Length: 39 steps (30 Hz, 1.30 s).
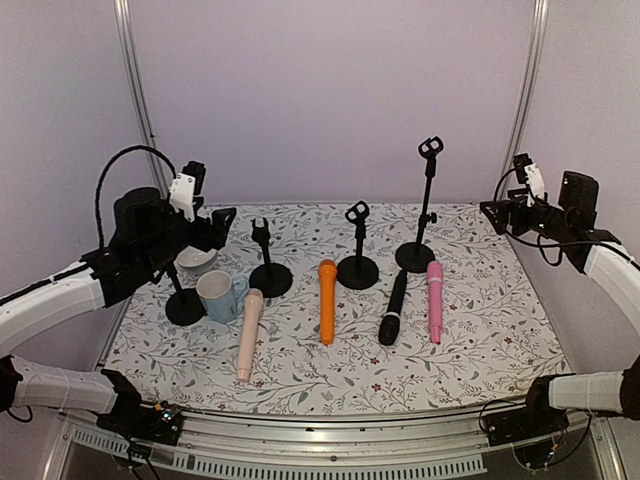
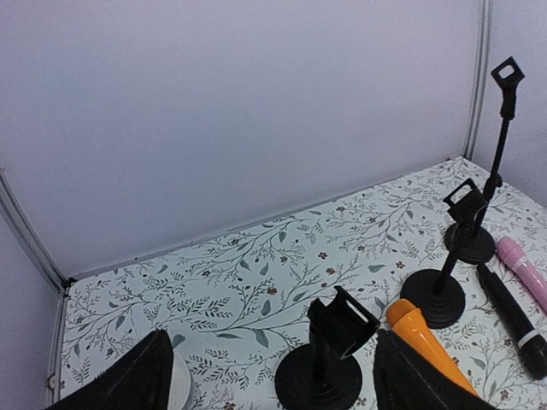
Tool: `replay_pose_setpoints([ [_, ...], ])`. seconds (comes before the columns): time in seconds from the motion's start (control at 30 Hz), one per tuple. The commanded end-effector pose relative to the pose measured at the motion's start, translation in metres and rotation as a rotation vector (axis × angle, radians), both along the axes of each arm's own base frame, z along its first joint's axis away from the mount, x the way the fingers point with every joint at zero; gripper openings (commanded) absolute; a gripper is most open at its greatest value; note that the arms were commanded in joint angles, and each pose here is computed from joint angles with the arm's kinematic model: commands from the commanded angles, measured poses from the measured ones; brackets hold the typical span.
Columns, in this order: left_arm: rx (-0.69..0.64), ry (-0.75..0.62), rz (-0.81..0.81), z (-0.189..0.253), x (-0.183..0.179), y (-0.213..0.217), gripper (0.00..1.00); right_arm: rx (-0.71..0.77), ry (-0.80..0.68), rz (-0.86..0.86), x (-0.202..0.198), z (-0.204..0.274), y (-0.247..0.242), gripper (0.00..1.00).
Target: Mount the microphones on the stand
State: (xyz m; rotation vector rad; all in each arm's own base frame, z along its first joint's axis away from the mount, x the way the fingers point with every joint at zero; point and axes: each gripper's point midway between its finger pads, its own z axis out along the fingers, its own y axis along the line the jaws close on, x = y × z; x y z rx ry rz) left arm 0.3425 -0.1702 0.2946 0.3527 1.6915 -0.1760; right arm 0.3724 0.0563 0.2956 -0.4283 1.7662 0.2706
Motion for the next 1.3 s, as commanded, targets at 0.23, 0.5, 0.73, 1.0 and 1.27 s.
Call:
replay_pose_setpoints([
  [0.23, -0.084, 0.142, -0.23, -0.012, -0.003, -0.053, 0.88, -0.205, 0.003, 0.425, -0.054, -0.048, 0.101, 0.94],
  [0.5, 0.104, 0.186, -0.4, -0.041, -0.017, -0.072, 0.89, -0.276, -0.04, 0.507, -0.077, -0.069, 0.104, 0.92],
  [0.73, 0.12, 0.26, -0.383, -0.057, -0.003, -0.08, 0.89, -0.358, -0.029, 0.529, -0.076, -0.091, 0.105, 0.89],
  [1.0, 0.216, 0.301, -0.364, -0.069, 0.009, -0.074, 0.93, -0.363, -0.026, 0.56, -0.08, -0.097, 0.109, 0.88],
  [1.27, 0.413, 0.194, -0.394, -0.072, 0.029, -0.067, 0.98, -0.375, -0.035, 0.562, -0.082, -0.096, 0.109, 0.88],
])
